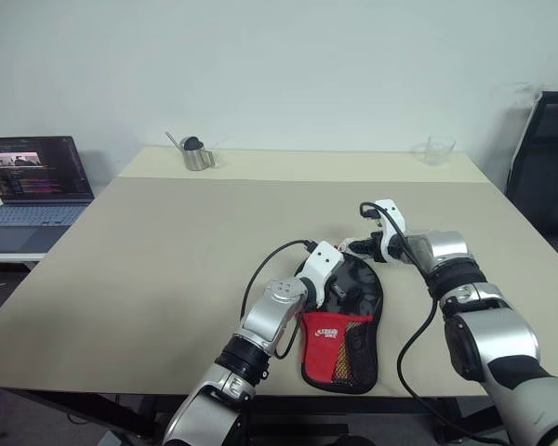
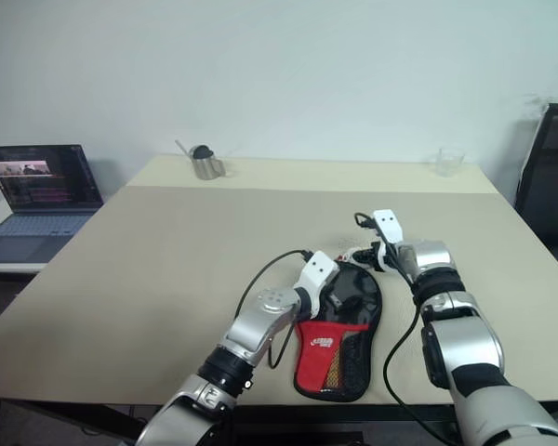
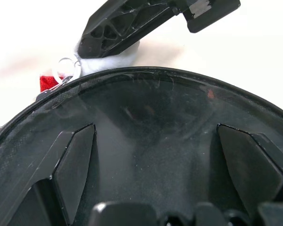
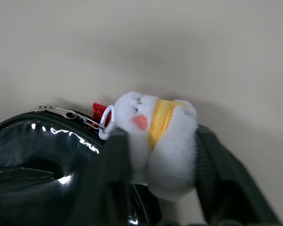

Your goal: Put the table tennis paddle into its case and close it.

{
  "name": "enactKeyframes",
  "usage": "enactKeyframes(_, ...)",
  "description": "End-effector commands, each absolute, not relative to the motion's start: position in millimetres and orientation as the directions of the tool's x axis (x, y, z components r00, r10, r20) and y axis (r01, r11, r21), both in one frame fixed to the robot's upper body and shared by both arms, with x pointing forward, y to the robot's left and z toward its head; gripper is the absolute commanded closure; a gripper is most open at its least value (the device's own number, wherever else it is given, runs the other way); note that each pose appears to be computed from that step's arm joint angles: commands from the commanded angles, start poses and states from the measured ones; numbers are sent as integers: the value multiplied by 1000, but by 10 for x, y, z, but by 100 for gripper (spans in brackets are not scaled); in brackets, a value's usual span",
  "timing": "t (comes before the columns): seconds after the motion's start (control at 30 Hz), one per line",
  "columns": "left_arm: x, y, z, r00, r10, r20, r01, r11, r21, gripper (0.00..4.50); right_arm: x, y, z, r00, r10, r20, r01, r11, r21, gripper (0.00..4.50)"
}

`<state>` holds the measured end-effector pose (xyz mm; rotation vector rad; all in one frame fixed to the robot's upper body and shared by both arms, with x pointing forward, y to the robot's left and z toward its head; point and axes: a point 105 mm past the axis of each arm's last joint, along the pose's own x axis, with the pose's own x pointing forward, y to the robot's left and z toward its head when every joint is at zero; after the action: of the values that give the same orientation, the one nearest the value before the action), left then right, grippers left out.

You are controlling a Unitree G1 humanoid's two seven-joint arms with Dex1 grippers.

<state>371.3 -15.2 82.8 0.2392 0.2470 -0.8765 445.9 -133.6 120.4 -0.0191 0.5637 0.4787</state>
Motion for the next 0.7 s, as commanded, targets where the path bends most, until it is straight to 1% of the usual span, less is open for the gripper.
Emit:
enactKeyframes(0.03,3673,-109,633,603,-704,-374,780,619,94,0,4511,-1351,1363,775,421,-471,-442,894,71,372)
enactKeyframes(0.1,3676,-113,644,605,-706,-368,781,617,99,0,4545,-1467,1382,804,361,-472,-393,919,33,404)
enactKeyframes(0.17,3677,-113,645,605,-707,-367,781,617,98,0,4570,-1558,1410,826,319,-465,-361,933,-1,419)
enactKeyframes(0.27,3675,-114,643,604,-707,-367,780,618,95,0,4582,-1649,1416,840,278,-466,-343,937,-59,420)
enactKeyframes(0.5,3672,-120,644,599,-710,-370,785,612,96,0,4561,-1712,1408,836,269,-478,-355,930,-97,420)
enactKeyframes(0.7,3671,-122,642,599,-710,-371,784,614,91,0,4502,-1877,1425,829,260,-495,-366,921,-130,420)
